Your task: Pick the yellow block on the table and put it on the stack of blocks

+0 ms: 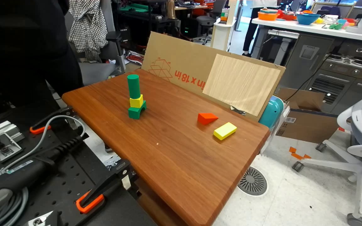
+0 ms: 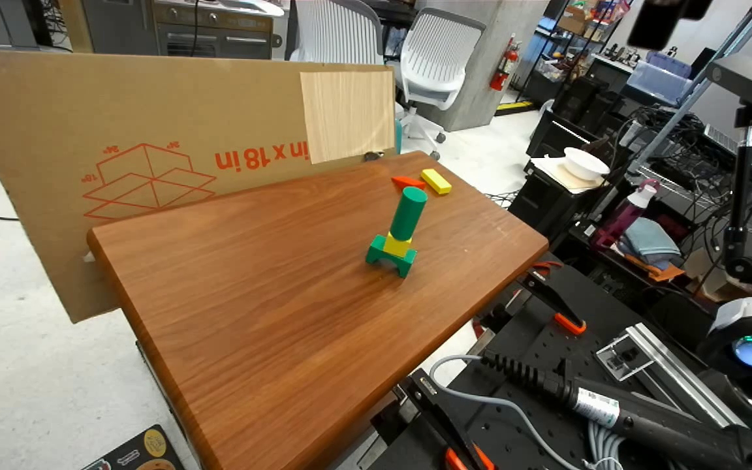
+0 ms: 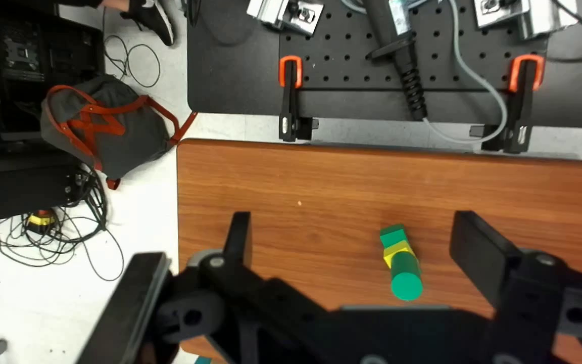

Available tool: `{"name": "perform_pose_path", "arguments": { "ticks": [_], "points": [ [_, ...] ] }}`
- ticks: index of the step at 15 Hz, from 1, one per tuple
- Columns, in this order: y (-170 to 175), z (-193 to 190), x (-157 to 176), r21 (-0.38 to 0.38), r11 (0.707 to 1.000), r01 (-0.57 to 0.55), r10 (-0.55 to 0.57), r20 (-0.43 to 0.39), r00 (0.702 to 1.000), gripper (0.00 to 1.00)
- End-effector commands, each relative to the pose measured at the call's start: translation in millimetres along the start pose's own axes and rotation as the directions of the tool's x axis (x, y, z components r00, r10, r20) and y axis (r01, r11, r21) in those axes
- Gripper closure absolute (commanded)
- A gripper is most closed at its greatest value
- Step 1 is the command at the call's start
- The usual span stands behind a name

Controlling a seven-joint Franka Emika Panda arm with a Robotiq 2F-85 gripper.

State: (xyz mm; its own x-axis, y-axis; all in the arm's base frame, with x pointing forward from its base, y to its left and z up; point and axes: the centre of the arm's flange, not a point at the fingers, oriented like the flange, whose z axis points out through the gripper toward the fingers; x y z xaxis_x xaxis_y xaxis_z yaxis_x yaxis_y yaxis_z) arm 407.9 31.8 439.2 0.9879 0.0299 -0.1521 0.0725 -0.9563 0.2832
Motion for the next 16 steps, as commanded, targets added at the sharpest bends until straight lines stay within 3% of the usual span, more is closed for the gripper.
{"name": "perform_pose_path", "arguments": {
  "ticks": [1,8,13,16],
  "points": [
    [26,54,56,0.008,0.998,-0.070,0.070,-0.022,0.997,0.00],
    [68,166,146,0.095,0.984,-0.147,0.150,-0.021,0.988,0.00],
    [93,227,194,0.108,0.972,-0.207,0.204,0.030,0.978,0.00],
    [103,256,218,0.077,0.974,-0.214,0.210,0.052,0.976,0.00]
  ]
}}
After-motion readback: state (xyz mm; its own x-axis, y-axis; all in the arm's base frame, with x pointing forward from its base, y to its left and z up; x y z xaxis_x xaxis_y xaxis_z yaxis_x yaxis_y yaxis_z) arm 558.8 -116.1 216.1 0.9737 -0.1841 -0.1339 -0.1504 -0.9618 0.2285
